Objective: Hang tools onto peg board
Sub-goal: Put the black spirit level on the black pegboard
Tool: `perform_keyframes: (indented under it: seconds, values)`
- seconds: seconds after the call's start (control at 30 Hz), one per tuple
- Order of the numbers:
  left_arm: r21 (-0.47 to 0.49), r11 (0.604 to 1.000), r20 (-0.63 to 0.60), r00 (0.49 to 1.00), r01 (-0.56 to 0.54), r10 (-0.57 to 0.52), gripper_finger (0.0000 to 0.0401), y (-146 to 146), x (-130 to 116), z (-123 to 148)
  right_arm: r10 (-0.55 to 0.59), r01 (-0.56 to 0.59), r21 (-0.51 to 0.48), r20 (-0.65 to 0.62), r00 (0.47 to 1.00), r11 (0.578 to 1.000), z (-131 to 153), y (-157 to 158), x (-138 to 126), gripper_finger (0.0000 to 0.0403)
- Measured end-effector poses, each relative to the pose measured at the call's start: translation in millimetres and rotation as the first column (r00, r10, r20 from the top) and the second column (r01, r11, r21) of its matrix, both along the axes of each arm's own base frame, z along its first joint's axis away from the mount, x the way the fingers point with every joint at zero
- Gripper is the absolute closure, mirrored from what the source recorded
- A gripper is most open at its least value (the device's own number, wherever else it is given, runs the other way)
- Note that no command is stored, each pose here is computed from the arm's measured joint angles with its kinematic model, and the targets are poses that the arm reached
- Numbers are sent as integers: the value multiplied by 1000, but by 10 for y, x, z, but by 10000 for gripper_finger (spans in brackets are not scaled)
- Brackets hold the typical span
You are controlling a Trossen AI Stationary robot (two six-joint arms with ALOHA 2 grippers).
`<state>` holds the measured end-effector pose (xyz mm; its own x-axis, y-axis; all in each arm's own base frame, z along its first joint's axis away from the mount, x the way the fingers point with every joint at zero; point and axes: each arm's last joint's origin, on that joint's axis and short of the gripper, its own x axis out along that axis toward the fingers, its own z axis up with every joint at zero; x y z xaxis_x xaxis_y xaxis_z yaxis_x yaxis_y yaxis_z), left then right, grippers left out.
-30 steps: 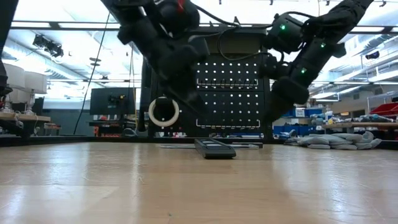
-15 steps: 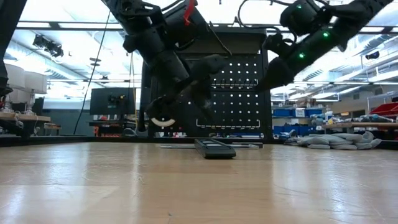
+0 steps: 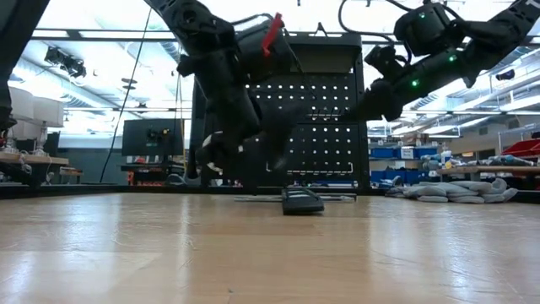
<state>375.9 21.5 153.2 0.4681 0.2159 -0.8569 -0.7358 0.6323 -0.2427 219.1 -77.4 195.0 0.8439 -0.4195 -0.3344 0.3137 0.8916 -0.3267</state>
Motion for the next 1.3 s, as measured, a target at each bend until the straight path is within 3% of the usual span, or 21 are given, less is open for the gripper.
perform_keyframes:
  seconds: [0.23,0.37,0.43,0.53,0.6,0.73,0.9,1.13,1.3]
  values:
    - [36,998,-14,998,55,-55,132,38,29,5,22,-22,17,5,1000,1000,-6,6,6,265]
    - [99,983,-26,988,155,-153,144,44,123,239,19,-19,20,7,1000,1000,-7,1,6,265]
    - [154,960,-17,972,234,-234,150,22,199,376,16,-16,19,7,1000,1000,-6,-6,4,265]
    - [249,895,4,924,369,-382,158,-65,296,503,7,-8,23,9,1000,1000,-6,-21,-2,265]
    - [286,869,30,903,404,-430,163,-104,345,512,5,-5,24,8,1000,1000,-7,-25,-3,265]
    - [252,863,87,878,437,-470,172,-98,446,382,6,-6,24,8,1000,1000,-7,-24,-3,265]
    - [219,859,53,873,463,-485,181,-112,490,171,6,-7,24,8,1000,1000,-7,-24,-3,265]
    - [112,880,-61,887,461,-457,184,-110,368,81,6,-7,24,8,1000,1000,-7,-24,-3,265]
    - [56,869,-153,865,491,-478,184,-121,272,67,6,-7,24,9,1000,1000,-7,-24,-3,265]
